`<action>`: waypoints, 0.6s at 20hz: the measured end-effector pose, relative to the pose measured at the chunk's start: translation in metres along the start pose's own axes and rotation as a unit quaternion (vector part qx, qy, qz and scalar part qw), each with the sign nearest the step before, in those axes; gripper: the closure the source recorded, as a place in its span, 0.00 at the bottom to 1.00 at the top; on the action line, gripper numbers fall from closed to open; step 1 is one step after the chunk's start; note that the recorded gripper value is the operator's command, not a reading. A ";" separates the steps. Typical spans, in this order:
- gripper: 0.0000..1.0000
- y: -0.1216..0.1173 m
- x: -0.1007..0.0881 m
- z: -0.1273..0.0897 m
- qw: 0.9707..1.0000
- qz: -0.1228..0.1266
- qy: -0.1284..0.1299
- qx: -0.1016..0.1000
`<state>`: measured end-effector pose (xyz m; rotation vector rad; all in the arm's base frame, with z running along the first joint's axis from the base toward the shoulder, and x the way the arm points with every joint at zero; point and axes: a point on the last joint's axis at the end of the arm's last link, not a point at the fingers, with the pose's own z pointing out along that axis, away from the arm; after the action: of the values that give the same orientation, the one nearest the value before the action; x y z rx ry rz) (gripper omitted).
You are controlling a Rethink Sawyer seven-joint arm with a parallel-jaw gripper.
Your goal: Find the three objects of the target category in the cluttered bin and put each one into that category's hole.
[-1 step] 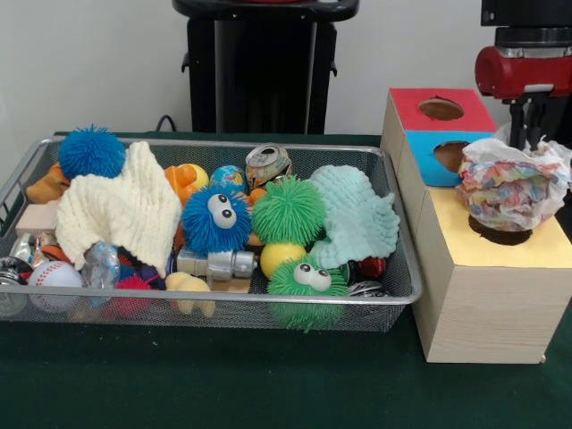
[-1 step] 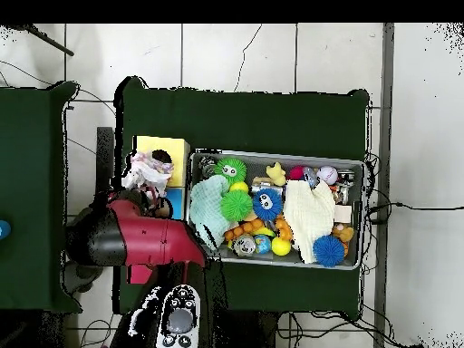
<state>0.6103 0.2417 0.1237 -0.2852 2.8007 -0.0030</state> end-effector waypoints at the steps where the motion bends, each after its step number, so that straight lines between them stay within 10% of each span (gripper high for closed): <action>1: 1.00 0.000 0.000 -0.001 1.000 -0.001 0.000 0.002; 12: 1.00 -0.012 -0.026 -0.028 1.000 -0.005 0.025 0.009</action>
<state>0.6275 0.2344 0.1587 -0.2990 2.8482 -0.0386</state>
